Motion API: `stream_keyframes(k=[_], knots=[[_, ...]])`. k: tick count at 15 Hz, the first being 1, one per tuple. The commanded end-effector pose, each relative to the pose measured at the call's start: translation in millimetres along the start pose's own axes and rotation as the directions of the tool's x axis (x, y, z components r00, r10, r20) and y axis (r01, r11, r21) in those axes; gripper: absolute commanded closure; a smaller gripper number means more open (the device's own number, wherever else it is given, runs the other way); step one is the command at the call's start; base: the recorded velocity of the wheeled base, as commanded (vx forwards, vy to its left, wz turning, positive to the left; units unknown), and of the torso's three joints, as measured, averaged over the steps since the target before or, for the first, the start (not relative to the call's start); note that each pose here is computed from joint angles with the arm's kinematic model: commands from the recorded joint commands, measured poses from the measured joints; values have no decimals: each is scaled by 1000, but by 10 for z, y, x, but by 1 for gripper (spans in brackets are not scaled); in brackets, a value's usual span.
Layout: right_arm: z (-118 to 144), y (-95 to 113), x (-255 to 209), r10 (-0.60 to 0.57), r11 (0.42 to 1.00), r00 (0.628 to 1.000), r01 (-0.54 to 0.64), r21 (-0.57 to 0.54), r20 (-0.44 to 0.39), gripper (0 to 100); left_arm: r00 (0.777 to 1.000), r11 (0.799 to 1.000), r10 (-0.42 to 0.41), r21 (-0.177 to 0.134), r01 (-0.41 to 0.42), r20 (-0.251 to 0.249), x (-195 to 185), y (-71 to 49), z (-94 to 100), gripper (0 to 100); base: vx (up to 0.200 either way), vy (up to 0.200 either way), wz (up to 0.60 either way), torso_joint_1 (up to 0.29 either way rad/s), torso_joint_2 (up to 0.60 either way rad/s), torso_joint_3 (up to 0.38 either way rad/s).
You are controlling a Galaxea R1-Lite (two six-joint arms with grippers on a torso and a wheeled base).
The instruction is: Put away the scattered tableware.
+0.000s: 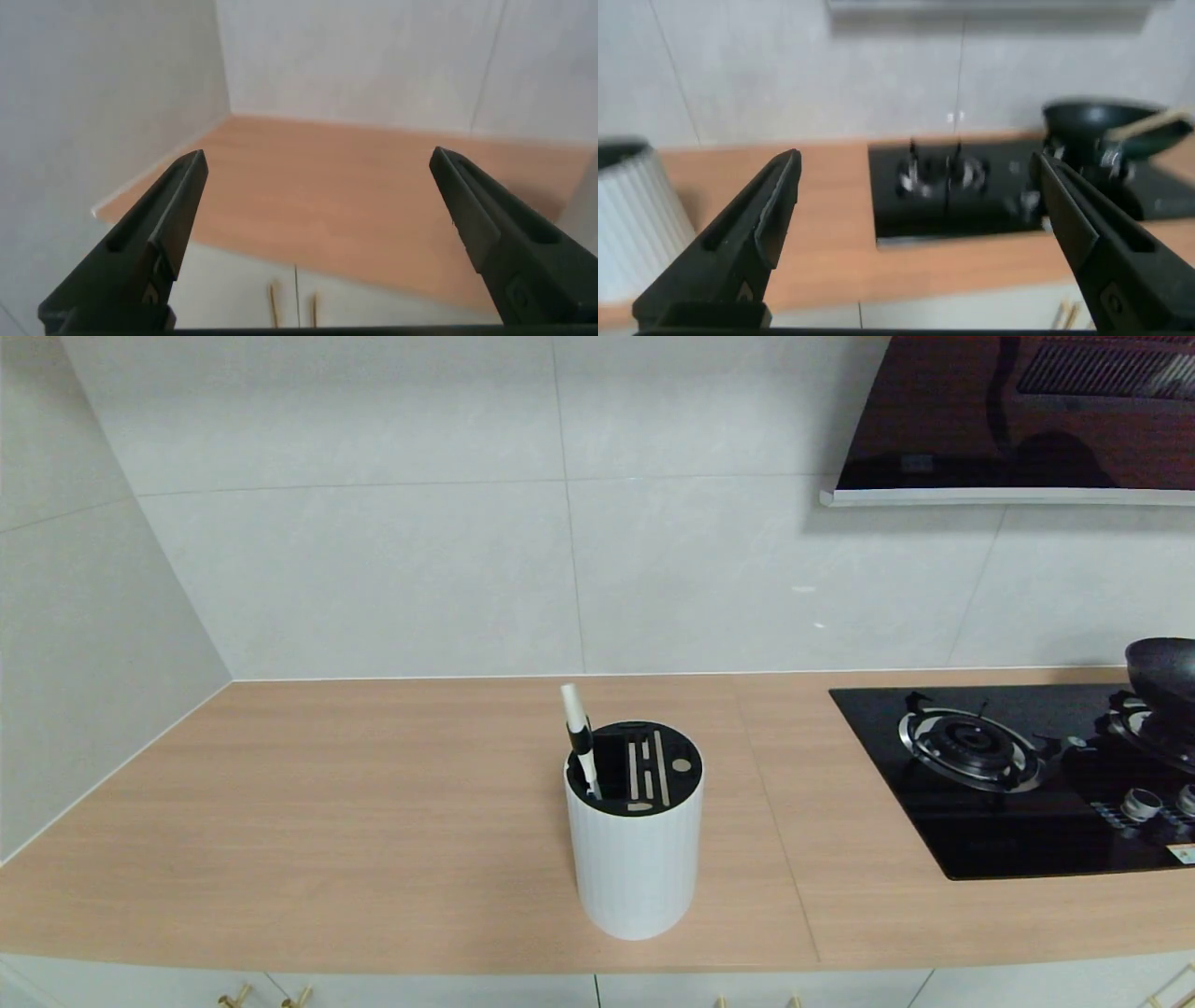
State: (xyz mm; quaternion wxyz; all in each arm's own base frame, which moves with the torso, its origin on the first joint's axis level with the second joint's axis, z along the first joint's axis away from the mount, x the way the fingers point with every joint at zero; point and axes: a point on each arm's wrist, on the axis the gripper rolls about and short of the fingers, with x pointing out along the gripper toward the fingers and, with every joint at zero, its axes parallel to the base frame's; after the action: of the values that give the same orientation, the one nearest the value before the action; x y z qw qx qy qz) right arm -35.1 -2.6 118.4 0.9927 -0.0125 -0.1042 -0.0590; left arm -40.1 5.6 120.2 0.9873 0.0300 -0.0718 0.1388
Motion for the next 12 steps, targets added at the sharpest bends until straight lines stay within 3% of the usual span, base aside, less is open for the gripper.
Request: stream_keyframes(k=[1, 2, 3, 4, 5, 12], knots=[[-261, 28, 50, 53, 999, 998, -53, -3, -28, 0, 994, 997, -78, 22, 79, -75, 98, -75, -389, 0, 0, 0, 0, 0, 0, 0], [-288, 40, 48, 103, 995, 993, -103, 2, -54, 0, 988, 992, -124, 15, 126, -91, 95, -86, -409, 0, 0, 0, 0, 0, 0, 0], [-338, 45, 43, 121, 993, 987, -121, 2, -102, 0, 977, 983, -186, -19, 185, -105, 91, -101, -426, 0, 0, 0, 0, 0, 0, 0], [-444, 47, 25, 124, 992, 970, -128, -4, -208, 0, 951, 962, -274, -35, 272, -141, 82, -122, -467, 0, 0, 0, 0, 0, 0, 0], [-452, 46, 20, 126, 992, 966, -129, 1, -225, 0, 944, 955, -296, -47, 293, -144, 83, -126, -468, 0, 0, 0, 0, 0, 0, 0], [-438, 51, 26, 146, 989, 969, -146, 14, -201, 0, 946, 955, -295, -74, 287, -137, 82, -123, -463, 0, 0, 0, 0, 0, 0, 0]])
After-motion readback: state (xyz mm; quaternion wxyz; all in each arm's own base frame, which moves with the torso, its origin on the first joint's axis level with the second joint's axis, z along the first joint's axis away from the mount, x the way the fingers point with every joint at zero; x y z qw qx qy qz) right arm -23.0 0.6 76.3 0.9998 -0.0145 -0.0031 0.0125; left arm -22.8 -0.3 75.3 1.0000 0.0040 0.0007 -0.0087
